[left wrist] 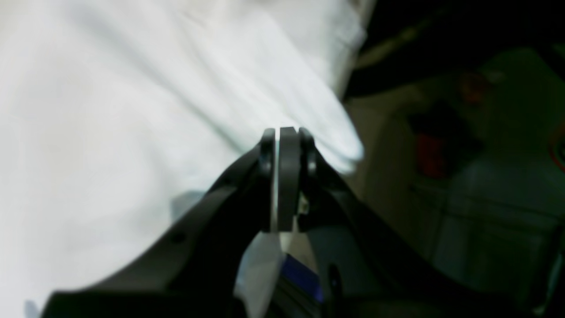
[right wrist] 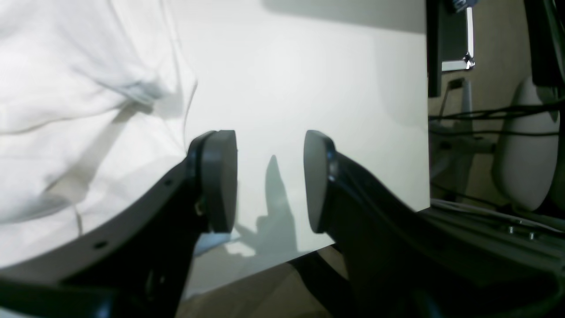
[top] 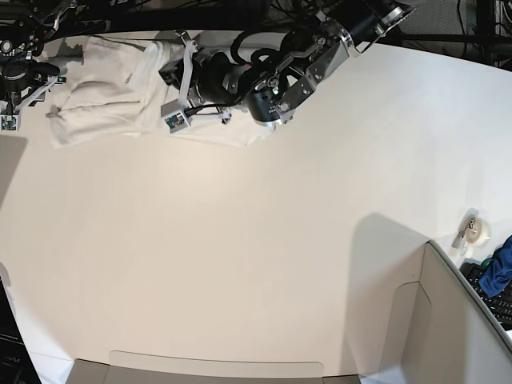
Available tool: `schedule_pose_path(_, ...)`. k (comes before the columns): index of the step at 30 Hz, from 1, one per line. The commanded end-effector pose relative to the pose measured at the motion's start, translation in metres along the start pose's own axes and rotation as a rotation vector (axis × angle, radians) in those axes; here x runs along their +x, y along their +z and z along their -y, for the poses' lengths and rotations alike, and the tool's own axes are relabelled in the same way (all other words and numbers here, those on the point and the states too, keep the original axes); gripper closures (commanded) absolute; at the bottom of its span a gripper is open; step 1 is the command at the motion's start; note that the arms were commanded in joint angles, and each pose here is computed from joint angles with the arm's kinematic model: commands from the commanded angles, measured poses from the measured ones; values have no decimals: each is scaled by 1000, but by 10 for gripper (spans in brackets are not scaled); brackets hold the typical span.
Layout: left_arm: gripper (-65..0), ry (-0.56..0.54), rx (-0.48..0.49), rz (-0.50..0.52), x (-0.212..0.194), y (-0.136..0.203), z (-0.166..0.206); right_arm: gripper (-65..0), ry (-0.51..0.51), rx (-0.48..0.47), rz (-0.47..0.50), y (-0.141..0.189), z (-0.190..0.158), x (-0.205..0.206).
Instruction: Layout the t-shirt on the table in an organized manner, then fold the t-shirt properly
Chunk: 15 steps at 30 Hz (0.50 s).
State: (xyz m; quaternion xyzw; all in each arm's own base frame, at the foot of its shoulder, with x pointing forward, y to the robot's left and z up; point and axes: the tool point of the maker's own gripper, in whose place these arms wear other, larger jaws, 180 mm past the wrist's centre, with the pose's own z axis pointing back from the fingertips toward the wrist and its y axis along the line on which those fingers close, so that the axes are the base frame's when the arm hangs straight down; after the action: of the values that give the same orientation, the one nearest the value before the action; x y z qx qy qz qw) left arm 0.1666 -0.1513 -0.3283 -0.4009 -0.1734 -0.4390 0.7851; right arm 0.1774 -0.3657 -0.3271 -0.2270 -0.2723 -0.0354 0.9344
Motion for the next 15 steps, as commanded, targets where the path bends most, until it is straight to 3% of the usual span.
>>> schedule_pose_path(1,0,-23,-32,57,17,3,11,-252,9,-24,39,4,8,11)
schedule_pose_path(5,0,-43,-28,114,26,12,12,-252,3,-19,48,4,7,13)
schedule_pose_path(10,-1,-62,24,84,6,28,-3,-251,23,-16,95,6,20,27)
schedule_pose_path(15,-1,-50,60,39,-13,33,-16,-253,7,67,63,-8,35,28)
